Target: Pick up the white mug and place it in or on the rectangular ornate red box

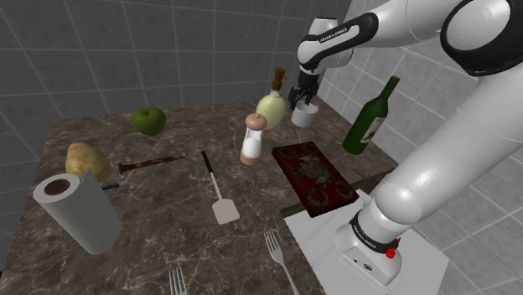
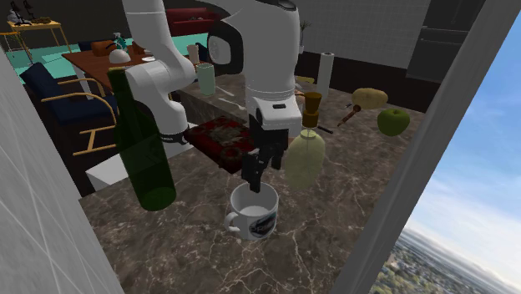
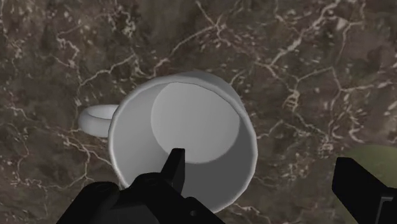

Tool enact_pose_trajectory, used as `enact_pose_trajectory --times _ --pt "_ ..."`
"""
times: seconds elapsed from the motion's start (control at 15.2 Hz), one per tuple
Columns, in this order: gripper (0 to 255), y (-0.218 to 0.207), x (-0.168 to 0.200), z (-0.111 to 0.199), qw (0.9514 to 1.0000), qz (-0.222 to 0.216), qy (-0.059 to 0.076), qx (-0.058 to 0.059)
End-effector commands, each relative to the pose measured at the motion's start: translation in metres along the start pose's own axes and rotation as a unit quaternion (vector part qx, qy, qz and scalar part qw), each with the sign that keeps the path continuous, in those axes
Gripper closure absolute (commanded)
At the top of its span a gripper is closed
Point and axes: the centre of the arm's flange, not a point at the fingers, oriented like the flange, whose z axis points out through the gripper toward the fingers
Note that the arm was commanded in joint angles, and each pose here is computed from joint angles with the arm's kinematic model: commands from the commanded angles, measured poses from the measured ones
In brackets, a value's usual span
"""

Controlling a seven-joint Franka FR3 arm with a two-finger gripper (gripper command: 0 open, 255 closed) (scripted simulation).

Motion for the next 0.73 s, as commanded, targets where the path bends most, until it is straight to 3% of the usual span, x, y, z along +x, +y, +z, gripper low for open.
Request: enact_pose_trajectory --times 0.0,0.26,0.66 --pt "0 0.0 0.001 0.011 1.0 0.0 0.0 -0.001" --pt "0 0.001 0.001 0.035 1.0 0.0 0.0 -0.001" --pt "0 0.001 0.001 0.035 1.0 0.0 0.0 -0.001"
